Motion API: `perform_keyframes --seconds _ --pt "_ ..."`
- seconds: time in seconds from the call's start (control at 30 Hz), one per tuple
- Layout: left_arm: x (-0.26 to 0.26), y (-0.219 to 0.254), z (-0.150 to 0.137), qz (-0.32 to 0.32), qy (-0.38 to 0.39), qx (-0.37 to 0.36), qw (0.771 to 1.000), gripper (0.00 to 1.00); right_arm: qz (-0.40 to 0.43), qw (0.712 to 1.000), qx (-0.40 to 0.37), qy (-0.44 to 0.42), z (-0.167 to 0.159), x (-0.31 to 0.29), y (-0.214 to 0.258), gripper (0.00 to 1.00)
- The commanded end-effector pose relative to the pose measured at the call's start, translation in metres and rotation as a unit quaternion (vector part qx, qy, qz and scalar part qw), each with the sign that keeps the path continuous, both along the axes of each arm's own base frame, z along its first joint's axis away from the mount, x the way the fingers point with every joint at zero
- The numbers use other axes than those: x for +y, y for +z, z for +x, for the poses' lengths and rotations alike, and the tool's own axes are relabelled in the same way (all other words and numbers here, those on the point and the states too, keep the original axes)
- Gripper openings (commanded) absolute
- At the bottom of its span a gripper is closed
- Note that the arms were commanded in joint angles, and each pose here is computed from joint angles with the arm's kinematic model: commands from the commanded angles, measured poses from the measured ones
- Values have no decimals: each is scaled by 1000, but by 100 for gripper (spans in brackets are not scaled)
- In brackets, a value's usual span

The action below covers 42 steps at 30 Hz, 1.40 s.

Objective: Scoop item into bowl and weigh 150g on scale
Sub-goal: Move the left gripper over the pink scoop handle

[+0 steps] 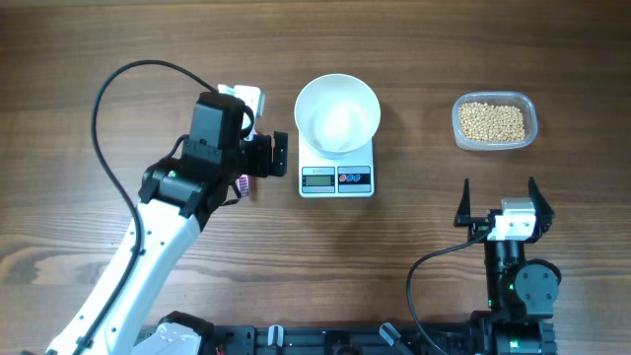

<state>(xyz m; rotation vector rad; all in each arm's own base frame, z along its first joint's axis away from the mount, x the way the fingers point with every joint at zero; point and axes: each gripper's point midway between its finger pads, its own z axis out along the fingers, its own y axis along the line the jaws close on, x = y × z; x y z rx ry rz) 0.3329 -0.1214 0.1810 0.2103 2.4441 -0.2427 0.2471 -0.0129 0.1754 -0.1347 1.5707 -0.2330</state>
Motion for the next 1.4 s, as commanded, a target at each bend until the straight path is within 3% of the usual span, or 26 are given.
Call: perform_keyframes --seconds 0.0,0.23,0.77,1.37 --pt "-1 -10 -5 12 -11 27 999 100 -4 1000 -2 -6 0 -2 0 100" --pt "32 -43 -5 10 135 97 986 100 -5 1000 -2 -6 0 -2 0 100" --pt "54 -101 6 39 201 165 965 100 -5 1000 -2 -6 0 -2 0 100" --pt "49 -145 10 40 196 212 957 85 -5 1000 -2 -6 0 -2 0 100"
